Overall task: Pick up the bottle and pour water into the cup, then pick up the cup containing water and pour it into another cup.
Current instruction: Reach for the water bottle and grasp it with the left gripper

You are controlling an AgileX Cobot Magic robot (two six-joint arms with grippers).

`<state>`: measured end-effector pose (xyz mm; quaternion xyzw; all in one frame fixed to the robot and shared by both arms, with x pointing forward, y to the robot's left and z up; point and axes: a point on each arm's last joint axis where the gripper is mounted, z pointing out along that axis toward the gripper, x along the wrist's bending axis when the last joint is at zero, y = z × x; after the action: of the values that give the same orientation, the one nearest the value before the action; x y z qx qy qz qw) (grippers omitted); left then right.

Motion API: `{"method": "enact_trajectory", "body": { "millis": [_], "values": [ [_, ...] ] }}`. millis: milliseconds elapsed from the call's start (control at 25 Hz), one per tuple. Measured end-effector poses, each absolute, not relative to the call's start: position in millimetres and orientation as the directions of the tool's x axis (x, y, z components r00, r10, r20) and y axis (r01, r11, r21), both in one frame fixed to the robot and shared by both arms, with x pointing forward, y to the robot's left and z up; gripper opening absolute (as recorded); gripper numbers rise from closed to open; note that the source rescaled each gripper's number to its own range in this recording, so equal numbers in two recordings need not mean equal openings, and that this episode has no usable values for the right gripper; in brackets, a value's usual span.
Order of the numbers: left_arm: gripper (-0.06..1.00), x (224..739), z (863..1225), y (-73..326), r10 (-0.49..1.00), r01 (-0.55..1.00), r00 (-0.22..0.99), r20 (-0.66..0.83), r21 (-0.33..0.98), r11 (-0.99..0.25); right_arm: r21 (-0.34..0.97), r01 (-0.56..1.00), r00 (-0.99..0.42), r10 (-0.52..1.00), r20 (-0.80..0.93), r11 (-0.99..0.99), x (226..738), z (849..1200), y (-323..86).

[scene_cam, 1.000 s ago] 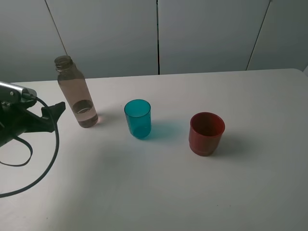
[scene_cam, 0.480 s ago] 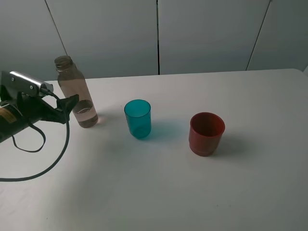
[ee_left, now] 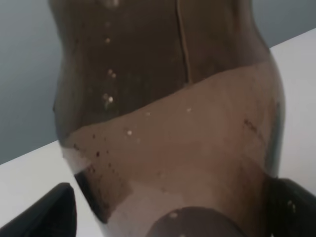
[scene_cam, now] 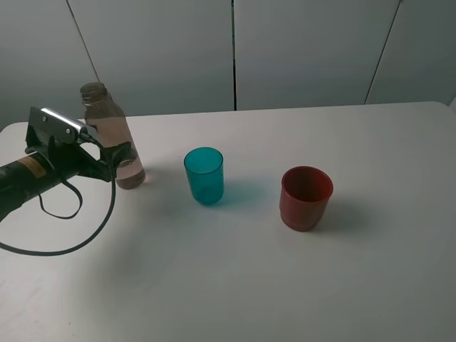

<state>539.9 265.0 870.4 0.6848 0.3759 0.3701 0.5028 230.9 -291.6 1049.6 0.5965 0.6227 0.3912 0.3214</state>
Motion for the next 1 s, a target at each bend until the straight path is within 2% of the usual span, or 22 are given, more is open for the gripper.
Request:
{"method": "enact_trajectory", "body": {
  "millis": [960, 1000],
  "values": [
    [0.99, 574.5, 842.8, 244.6, 0.850, 0.119, 0.510, 0.132, 0.968, -0.221, 0.871, 0.491, -0.082, 0.994, 0.066, -0.018, 230.9, 1049.6, -291.6],
    [0.96, 574.5, 842.8, 244.2, 0.851, 0.119, 0.509, 0.131, 0.968, -0.221, 0.871, 0.491, -0.082, 0.994, 0.066, -0.018, 230.9, 1049.6, -291.6]
  ]
}}
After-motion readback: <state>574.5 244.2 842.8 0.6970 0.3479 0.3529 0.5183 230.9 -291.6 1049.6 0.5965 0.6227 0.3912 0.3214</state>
